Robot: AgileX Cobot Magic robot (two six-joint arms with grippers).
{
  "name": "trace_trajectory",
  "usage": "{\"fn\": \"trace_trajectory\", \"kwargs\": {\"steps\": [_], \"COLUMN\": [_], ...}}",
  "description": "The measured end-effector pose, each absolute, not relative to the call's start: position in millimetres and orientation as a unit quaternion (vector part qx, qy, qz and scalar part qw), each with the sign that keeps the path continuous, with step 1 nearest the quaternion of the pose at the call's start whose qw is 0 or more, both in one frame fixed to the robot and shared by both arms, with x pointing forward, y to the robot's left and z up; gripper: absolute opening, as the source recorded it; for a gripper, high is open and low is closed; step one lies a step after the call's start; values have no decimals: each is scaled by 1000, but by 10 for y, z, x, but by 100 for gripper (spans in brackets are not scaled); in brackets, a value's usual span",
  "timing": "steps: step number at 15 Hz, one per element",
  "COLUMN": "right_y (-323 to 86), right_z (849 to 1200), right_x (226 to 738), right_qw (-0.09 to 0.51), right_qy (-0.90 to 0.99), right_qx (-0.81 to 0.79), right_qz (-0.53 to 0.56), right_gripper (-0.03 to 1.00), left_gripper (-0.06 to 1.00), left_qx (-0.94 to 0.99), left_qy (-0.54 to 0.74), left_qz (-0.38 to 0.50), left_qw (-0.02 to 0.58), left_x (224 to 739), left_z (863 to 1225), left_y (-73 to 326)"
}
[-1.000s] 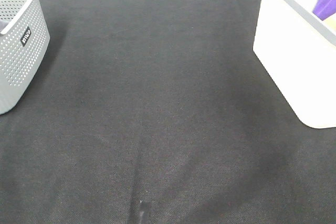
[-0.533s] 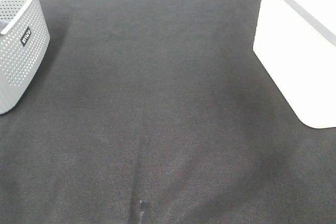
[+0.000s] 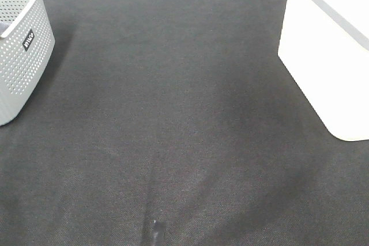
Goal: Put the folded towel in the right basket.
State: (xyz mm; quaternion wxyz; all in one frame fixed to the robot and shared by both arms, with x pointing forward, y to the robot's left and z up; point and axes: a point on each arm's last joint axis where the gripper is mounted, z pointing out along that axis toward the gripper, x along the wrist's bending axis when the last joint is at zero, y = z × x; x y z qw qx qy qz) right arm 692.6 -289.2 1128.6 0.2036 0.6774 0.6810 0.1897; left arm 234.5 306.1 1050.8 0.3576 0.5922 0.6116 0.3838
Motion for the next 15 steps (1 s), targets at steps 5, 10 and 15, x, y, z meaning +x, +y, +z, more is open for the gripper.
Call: {"fn": "trace_trajectory", "kwargs": {"steps": [5, 10, 15], "right_y": [-2353, -2635, -2920], "right_z": [11779, 11584, 11077], "right_x": [6098, 4555, 3052], "right_qw": [209, 248, 303], "right_qy": [710, 699, 678], "right_qx": [637, 617, 587], "right_qz": [215, 265, 324], "right_gripper": [98, 98, 98], "left_gripper": [99, 99, 99], "left_qx": [592, 592, 592], "left_qy": [612, 612, 612], "left_qz": [384, 384, 384], "left_qw": [358, 358, 358], "left_x": [2345, 2345, 2345], "left_z": [10508, 10508, 10508], "left_y": [3061, 3061, 3061]}}
